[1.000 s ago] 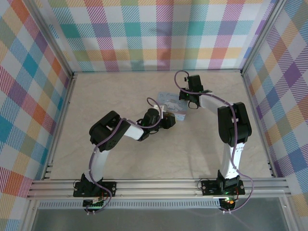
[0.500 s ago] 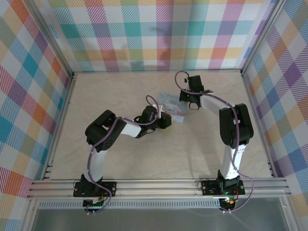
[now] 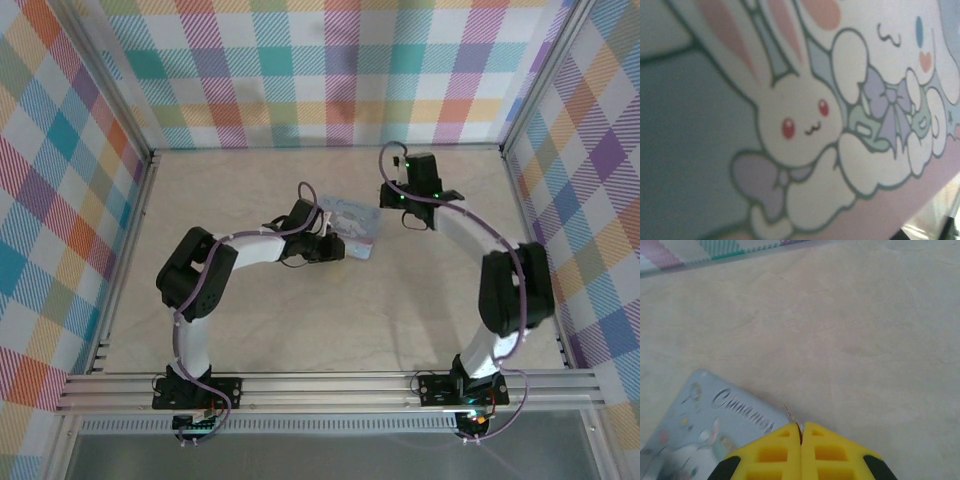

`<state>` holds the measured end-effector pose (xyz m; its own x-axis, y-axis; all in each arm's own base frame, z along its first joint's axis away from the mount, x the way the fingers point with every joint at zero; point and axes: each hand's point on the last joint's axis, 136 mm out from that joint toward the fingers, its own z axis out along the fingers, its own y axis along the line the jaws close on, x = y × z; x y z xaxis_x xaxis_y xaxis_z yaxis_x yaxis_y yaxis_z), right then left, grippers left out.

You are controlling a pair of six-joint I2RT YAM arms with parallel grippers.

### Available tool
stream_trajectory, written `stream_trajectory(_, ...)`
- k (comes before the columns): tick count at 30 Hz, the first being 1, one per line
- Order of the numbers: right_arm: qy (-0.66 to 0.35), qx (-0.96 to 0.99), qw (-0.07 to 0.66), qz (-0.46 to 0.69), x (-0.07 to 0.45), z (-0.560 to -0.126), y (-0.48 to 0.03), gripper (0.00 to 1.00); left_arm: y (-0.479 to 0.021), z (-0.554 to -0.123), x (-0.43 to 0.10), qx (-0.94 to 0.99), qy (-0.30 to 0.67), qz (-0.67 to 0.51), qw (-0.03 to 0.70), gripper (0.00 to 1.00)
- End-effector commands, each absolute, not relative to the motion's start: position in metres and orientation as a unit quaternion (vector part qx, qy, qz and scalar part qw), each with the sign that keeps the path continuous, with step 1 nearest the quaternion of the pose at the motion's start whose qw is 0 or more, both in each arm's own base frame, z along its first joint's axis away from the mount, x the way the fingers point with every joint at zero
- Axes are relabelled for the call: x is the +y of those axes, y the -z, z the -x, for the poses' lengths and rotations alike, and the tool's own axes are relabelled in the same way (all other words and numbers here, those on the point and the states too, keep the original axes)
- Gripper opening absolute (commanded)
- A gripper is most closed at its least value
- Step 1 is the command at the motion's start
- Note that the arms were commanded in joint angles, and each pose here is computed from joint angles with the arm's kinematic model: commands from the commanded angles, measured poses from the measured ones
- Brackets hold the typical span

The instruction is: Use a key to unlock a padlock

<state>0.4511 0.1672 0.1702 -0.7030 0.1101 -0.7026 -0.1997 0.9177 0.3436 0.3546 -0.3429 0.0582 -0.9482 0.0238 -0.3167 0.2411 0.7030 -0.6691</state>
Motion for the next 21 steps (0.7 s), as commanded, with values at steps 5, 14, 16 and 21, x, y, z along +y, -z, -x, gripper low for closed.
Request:
stream_trajectory(5, -0.347, 0.856, 0.383, 0.024, 0.188, -0.382, -0.204, 0.00, -0.122, -0.364, -0.360, 0.882, 0.446, -0.033, 0.147, 0.00)
stream_trajectory(14, -0.488, 0.779, 0.394, -0.019, 0.190, -0.314, -0.207, 0.00, -0.139, -0.377, -0.370, 0.861, 0.482, -0.008, 0.160, 0.00)
stream_trajectory(16, -0.498, 0.770, 0.398, -0.036, 0.186, -0.308, -0.202, 0.00, -0.142, -0.378, -0.372, 0.855, 0.493, -0.003, 0.160, 0.00)
stream_trajectory(21, -0.522, 0.750, 0.396, -0.089, 0.180, -0.305, -0.185, 0.00, -0.147, -0.380, -0.372, 0.846, 0.505, 0.009, 0.173, 0.00)
